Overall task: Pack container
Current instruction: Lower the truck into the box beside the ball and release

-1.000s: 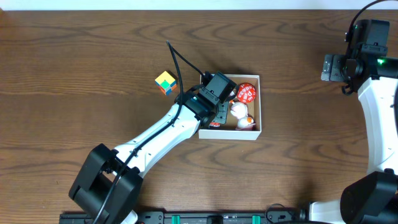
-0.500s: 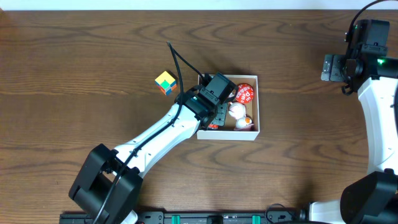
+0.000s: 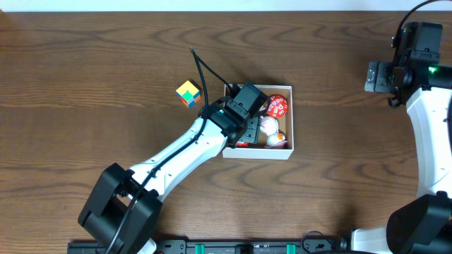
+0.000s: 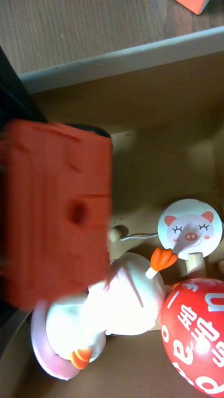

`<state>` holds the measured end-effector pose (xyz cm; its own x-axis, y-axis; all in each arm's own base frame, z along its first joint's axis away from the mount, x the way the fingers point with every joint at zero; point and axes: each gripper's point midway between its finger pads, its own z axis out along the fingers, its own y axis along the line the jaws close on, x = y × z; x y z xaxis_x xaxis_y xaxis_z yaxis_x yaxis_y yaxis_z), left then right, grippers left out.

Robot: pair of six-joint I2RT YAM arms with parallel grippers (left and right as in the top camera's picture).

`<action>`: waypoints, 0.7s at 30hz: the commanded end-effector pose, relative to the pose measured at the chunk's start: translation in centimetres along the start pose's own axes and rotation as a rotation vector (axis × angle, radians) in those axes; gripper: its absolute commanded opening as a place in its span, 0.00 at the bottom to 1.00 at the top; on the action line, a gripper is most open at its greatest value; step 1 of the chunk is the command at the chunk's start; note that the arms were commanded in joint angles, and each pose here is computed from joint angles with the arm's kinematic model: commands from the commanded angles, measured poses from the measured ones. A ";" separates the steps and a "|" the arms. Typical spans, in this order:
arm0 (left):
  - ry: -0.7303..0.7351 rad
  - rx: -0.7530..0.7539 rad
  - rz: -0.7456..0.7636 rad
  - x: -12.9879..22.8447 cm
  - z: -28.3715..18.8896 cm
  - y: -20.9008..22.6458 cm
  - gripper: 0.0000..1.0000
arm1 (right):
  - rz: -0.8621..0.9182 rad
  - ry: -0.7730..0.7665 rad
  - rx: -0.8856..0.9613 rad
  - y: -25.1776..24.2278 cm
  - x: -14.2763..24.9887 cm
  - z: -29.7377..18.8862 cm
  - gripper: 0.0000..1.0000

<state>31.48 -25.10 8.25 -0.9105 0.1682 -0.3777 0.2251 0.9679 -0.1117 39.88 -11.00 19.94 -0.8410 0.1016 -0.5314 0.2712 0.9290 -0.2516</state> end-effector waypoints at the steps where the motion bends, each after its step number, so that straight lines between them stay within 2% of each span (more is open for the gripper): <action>1: -0.021 -0.003 0.004 -0.7 -0.6 0.0 0.69 | 0.024 -0.011 0.006 -0.3 -0.4 -0.3 0.99; 8: -0.027 0.000 0.003 -0.9 -0.6 -0.1 0.69 | 0.024 -0.011 0.006 -0.3 -0.4 -0.3 0.99; 21: -0.116 -0.006 0.010 -3.3 -0.6 0.4 0.67 | 0.024 -0.011 0.006 -0.3 -0.4 -0.3 0.99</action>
<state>33.05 -25.58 8.97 -0.8873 0.1443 -0.4381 0.2217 0.9663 -0.1307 39.88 -11.00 19.94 -0.8410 0.1016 -0.5314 0.2712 0.9290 -0.2516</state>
